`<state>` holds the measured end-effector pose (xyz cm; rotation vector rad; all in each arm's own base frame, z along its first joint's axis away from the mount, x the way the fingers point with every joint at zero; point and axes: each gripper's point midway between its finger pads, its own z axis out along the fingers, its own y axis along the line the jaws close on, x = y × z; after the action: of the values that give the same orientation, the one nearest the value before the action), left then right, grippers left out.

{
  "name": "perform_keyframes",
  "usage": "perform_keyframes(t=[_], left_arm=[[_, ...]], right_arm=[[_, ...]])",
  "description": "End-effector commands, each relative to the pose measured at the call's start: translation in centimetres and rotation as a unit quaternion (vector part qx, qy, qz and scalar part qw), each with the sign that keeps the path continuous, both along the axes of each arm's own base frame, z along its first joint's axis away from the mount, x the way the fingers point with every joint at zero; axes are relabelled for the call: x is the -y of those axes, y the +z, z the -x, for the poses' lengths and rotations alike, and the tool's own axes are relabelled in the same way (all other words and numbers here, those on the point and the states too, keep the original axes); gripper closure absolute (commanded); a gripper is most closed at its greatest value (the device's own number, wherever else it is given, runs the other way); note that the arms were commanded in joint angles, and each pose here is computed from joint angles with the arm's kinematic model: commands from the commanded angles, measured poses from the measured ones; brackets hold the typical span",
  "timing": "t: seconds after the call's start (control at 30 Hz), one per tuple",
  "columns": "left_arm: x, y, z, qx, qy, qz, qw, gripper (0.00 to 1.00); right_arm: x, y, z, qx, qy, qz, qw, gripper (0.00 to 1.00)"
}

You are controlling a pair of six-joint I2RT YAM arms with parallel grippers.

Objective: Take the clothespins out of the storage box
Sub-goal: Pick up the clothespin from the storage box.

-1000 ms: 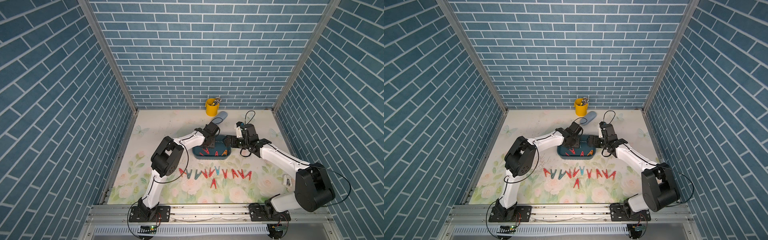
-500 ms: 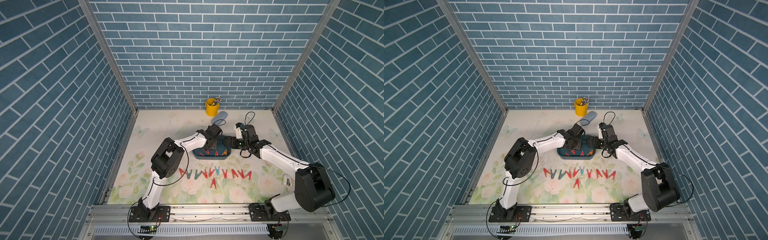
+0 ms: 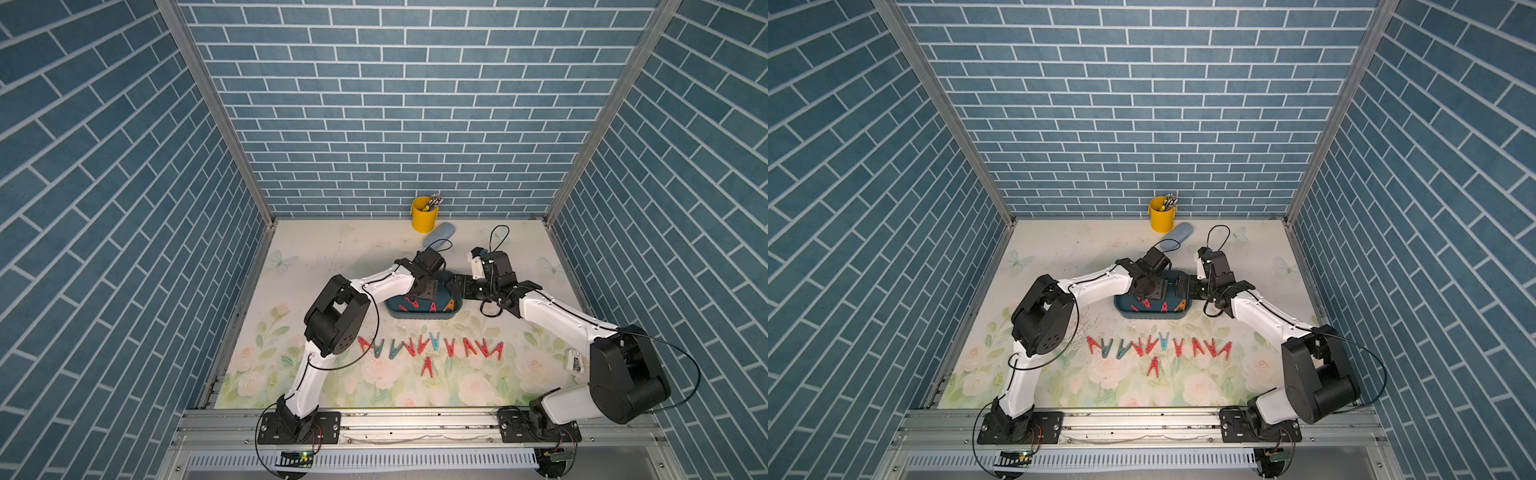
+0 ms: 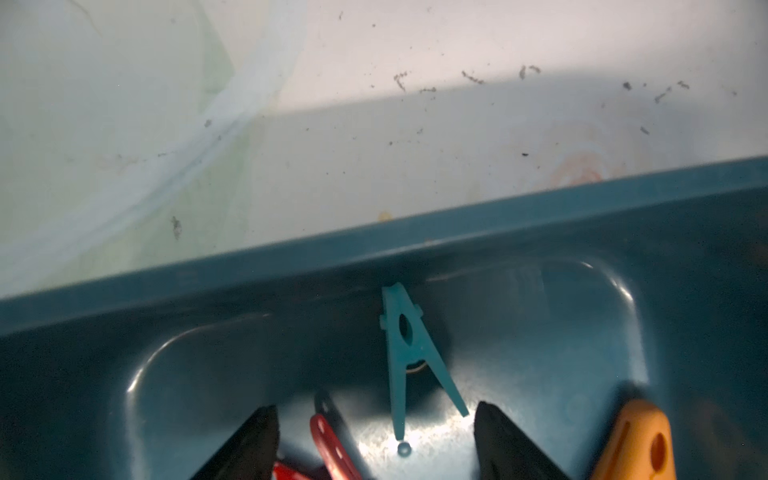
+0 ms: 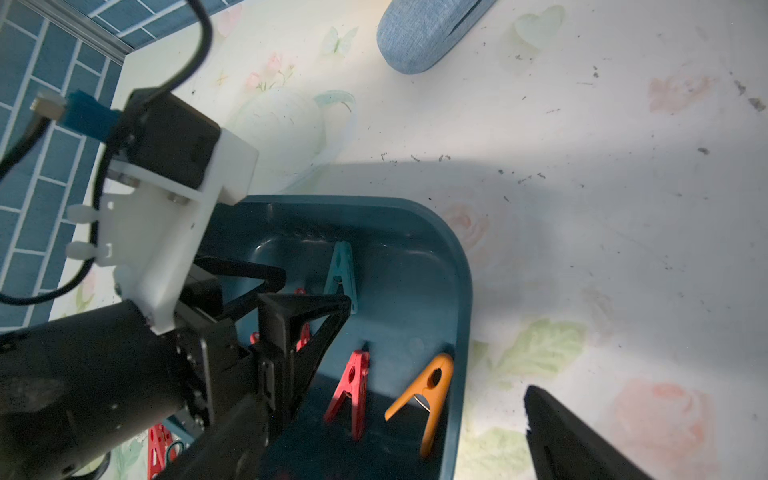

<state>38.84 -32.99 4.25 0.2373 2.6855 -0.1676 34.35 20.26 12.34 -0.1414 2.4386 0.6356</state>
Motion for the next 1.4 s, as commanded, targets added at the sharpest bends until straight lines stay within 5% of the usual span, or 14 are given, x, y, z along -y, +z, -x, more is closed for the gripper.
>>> perform_keyframes(t=[0.0, 0.23, 0.4, 0.9, 1.17, 1.37], left_arm=[[0.0, 3.4, -0.6, 0.030, 0.008, 0.009, 0.999, 0.12], [0.4, 2.6, -0.4, 0.020, 0.005, 0.015, 1.000, 0.65], [0.8, 1.5, -0.2, 0.010, 0.000, 0.013, 1.000, 0.78], [0.9, -1.9, 0.3, -0.021, -0.014, -0.007, 1.000, 0.79], [0.6, -2.5, 0.6, -0.025, -0.013, -0.013, 1.000, 0.97], [0.6, 0.2, 0.4, -0.004, -0.008, 0.002, 1.000, 1.00]], right_arm=[[-0.1, 0.4, -0.1, 0.008, 0.004, -0.006, 1.000, 0.01], [-0.3, 0.4, -0.3, 0.008, 0.006, -0.009, 1.000, 0.00], [-0.3, 0.3, -0.3, 0.006, 0.006, -0.008, 1.000, 0.01], [-0.3, 0.1, -0.5, 0.004, 0.004, -0.006, 1.000, 0.01], [-0.4, 0.3, -0.5, 0.004, 0.005, -0.006, 1.000, 0.01], [-0.3, 0.6, -0.4, 0.005, 0.002, -0.011, 1.000, 0.01]])
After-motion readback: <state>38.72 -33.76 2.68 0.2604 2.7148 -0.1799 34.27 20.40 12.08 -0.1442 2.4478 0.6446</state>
